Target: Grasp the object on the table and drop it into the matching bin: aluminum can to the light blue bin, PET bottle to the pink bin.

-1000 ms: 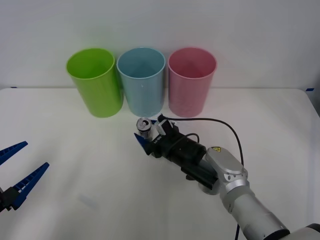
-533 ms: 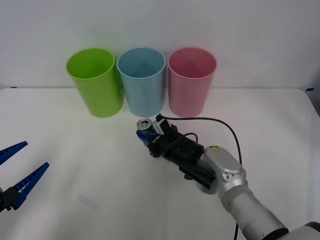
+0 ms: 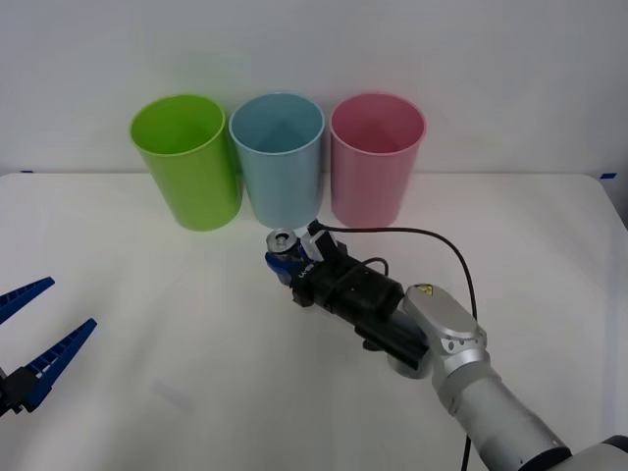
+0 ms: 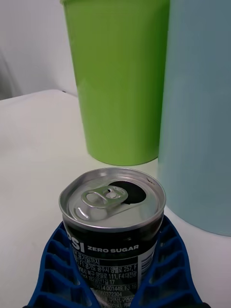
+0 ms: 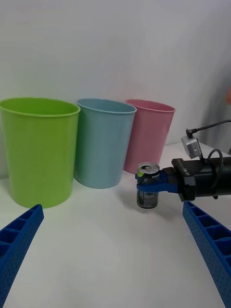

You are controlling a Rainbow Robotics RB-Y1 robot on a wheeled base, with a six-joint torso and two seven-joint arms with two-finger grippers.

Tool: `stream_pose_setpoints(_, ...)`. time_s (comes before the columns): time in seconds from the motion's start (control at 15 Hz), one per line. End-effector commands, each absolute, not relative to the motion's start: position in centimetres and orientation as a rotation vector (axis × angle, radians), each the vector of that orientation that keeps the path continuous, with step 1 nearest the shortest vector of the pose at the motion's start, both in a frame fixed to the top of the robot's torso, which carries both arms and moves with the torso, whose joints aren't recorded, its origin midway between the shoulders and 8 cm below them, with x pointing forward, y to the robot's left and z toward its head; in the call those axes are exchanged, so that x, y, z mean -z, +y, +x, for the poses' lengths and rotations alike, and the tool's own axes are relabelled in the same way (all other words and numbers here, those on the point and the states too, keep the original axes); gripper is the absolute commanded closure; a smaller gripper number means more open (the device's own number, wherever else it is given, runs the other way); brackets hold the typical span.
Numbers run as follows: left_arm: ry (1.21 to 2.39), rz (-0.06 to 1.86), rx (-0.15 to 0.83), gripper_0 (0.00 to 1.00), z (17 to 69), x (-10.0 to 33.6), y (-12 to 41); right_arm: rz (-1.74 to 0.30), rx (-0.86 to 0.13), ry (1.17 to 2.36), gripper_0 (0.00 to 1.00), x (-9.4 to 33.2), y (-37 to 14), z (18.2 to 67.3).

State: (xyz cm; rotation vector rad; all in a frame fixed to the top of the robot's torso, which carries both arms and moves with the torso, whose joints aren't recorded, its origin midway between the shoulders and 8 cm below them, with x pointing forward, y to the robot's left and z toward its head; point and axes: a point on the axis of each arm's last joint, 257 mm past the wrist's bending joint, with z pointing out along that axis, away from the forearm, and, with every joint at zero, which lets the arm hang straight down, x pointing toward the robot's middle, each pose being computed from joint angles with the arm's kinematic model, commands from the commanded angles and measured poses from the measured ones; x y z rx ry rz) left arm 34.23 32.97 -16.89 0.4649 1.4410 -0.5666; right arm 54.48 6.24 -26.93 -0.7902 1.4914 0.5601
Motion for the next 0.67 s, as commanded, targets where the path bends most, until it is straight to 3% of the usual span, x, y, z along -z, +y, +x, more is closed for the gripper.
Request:
stream_pose_setpoints(0.07,1.441,0.465,0.567,0.00,34.2,16.9,33.0,-0.776,-0.569,1.455,1.00,25.5,5.2,54.0)
stream_pose_setpoints(0.67,1.441,0.465,0.567,0.00,34.2,16.9,33.0,-0.620,-0.698,1.414,1.00,19.0,1.4,50.1)
